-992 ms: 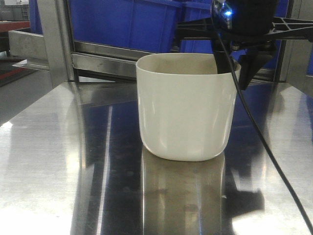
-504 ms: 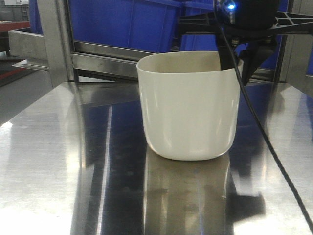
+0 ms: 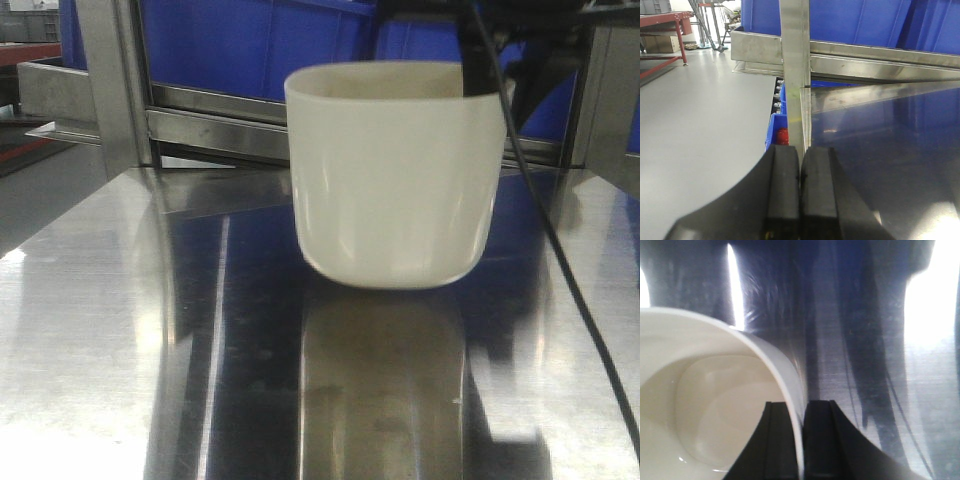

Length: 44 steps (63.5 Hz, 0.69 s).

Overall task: Move white bin to right shelf second layer
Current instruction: 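Lift the white bin off the table with the right gripper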

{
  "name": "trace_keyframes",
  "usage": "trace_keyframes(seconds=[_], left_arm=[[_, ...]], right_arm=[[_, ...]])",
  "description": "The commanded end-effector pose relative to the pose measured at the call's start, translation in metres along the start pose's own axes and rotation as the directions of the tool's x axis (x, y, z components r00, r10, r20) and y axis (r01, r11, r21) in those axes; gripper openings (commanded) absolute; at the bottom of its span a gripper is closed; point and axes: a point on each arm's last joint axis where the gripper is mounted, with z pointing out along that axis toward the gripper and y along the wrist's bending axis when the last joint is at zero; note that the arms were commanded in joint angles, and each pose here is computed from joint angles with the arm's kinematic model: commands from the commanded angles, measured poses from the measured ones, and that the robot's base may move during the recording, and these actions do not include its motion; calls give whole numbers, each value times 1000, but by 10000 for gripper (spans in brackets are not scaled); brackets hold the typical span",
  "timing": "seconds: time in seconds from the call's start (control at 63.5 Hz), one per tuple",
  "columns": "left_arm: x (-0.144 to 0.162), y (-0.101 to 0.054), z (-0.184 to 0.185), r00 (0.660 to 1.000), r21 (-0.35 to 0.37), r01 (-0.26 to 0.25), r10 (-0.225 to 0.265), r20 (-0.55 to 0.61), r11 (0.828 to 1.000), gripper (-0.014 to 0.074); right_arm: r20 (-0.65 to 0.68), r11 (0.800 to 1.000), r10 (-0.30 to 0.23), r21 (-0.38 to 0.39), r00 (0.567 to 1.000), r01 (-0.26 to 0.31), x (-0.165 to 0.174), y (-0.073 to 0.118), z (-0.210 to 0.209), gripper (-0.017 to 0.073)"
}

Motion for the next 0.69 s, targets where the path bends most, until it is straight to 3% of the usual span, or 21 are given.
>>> trace_keyframes(seconds=[0.0, 0.095, 0.362, 0.441, 0.583, 0.677], left_arm=[[4, 0, 1, 998, 3, 3, -3, 65, 1000, 85], [4, 0, 1, 998, 3, 3, -3, 65, 1000, 85], [4, 0, 1, 998, 3, 3, -3, 65, 1000, 85], [4, 0, 1, 998, 3, 3, -3, 65, 1000, 85], [4, 0, 1, 998, 3, 3, -3, 65, 1000, 85], [4, 0, 1, 998, 3, 3, -3, 65, 1000, 85]], right_arm=[[127, 998, 13, -57, 992, -6, -11, -10, -41, 160], [169, 999, 8, -51, 986, 0, -11, -18, -57, 160], [304, 985, -170, 51, 937, 162, -6, -64, -85, 160], [313, 980, -199, 67, 929, 187, -3, -80, -88, 160], [319, 977, -212, 64, 924, 202, 5, -111, -95, 160], [323, 985, -175, 47, 930, 169, 13, -129, -101, 160]])
